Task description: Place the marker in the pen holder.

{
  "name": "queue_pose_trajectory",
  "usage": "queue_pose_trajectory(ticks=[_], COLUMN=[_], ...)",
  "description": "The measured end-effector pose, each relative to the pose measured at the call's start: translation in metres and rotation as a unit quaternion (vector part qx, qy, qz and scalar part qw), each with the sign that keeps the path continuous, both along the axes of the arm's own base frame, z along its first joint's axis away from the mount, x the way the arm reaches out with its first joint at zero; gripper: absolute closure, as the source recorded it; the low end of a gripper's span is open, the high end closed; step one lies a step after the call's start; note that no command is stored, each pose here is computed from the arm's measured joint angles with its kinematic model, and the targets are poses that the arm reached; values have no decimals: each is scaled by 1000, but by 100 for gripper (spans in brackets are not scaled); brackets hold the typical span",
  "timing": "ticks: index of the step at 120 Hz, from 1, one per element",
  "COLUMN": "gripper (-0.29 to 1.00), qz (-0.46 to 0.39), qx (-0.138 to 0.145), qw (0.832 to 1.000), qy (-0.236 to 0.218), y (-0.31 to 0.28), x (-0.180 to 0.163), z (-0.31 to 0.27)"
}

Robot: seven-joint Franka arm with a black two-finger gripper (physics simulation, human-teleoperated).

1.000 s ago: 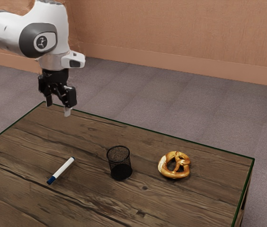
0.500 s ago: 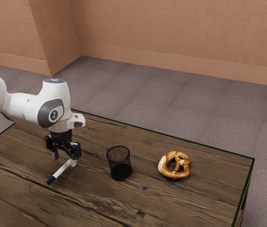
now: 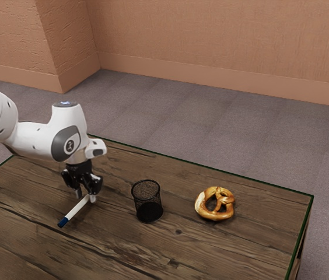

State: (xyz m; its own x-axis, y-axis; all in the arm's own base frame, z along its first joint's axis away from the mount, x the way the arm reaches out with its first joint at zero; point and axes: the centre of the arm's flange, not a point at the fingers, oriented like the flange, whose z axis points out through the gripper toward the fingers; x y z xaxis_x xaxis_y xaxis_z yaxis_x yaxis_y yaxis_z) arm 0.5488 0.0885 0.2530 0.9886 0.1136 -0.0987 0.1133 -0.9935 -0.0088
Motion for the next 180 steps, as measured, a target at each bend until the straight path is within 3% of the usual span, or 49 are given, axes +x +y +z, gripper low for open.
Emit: queue_pose_trajectory(ticks=[18, 42, 63, 86, 120, 142, 164, 180], gripper=[59, 70, 73, 75, 76, 78, 79, 79], qz=[4, 5, 7, -3, -34, -71, -120, -126], qx=[-1, 0, 4, 5, -4, -38, -68, -68], qw=[1000, 1000, 1000, 998, 994, 981, 966, 959], qy=[-3, -2, -10, -68, -106, -178, -219, -244], y=[2, 2, 2, -10, -48, -117, -193, -193], x=[0, 0, 1, 2, -7, 12, 30, 35], z=[0, -2, 6, 97, 187, 205, 192, 195])
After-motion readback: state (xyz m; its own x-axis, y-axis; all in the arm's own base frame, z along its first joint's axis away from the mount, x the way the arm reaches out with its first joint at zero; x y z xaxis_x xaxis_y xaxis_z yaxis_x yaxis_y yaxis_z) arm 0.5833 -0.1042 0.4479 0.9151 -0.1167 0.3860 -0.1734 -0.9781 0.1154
